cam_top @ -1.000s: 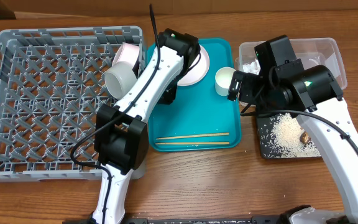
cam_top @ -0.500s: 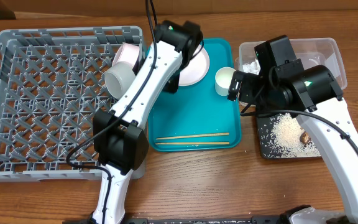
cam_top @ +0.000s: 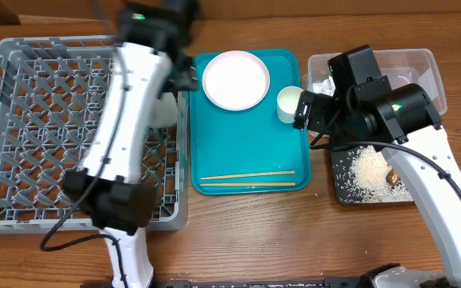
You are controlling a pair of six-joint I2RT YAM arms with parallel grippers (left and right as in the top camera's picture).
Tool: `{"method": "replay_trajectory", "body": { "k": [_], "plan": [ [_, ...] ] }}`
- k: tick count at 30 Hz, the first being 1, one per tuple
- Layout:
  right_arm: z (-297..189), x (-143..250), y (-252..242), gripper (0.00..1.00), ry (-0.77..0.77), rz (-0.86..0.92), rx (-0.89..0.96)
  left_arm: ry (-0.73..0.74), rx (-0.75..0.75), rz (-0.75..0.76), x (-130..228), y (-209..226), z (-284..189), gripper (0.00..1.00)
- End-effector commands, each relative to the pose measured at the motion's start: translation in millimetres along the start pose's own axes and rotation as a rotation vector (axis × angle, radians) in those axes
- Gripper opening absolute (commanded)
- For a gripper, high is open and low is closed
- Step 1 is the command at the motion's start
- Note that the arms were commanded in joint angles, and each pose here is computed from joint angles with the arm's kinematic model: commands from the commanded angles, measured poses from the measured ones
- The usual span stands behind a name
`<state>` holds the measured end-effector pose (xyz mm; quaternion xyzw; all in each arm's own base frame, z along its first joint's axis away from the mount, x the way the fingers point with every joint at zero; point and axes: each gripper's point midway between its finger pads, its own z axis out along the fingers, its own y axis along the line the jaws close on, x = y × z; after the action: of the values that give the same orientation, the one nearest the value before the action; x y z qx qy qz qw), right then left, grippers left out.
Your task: Sort waste into correct bins and load items into the dishwasher
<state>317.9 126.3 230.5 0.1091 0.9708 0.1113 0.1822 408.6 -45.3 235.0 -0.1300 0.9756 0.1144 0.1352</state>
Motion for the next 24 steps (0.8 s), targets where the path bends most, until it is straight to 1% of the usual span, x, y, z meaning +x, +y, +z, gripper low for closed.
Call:
{"method": "replay_trajectory", "body": {
  "k": [1, 4, 6, 8, 10, 13, 14, 16, 18, 24],
  "plan": [
    [-3.3, -3.4, 1.4, 1.0, -0.02, -0.002, -0.003, 0.018, 0.119, -0.039, -9.1, 2.2, 3.4, 1.0],
    [-3.3, -3.4, 1.4, 1.0, -0.02, -0.002, -0.002, 0.01, 0.211, -0.046, -23.1, 4.2, 10.8, 1.0],
    [-3.3, -3.4, 1.4, 1.0, -0.02, -0.002, -0.002, 0.018, 0.244, -0.061, -27.1, 10.0, 14.5, 1.0],
    [-3.3, -3.4, 1.4, 1.0, -0.02, -0.002, -0.002, 0.05, 0.263, -0.071, -25.4, 19.6, 22.2, 1.0],
    [-3.3, -3.4, 1.4, 1.0, -0.02, -0.002, -0.003, 0.084, 0.287, -0.064, -20.5, 19.3, 30.3, 1.0],
    [-3.3, -3.4, 1.4, 1.0, -0.02, -0.002, -0.002, 0.121, 0.299, -0.061, -14.9, 15.8, 49.3, 1.0],
    [-3.3, -3.4, 1.4, 1.0, -0.02, -0.002, -0.002, 0.132, 0.336, -0.036, -13.0, 7.6, 61.9, 1.0],
    [-3.3, -3.4, 1.4, 1.0, -0.02, -0.002, -0.003, 0.139, 0.413, 0.008, -10.7, -7.4, 72.8, 0.99],
    [-3.3, -3.4, 1.4, 1.0, -0.02, -0.002, -0.003, 0.141, 0.455, 0.025, -8.9, -16.9, 82.3, 0.97],
    [-3.3, -3.4, 1.4, 1.0, -0.02, -0.002, -0.003, 0.122, 0.46, 0.025, -11.7, -21.4, 93.7, 0.96]
  ]
}}
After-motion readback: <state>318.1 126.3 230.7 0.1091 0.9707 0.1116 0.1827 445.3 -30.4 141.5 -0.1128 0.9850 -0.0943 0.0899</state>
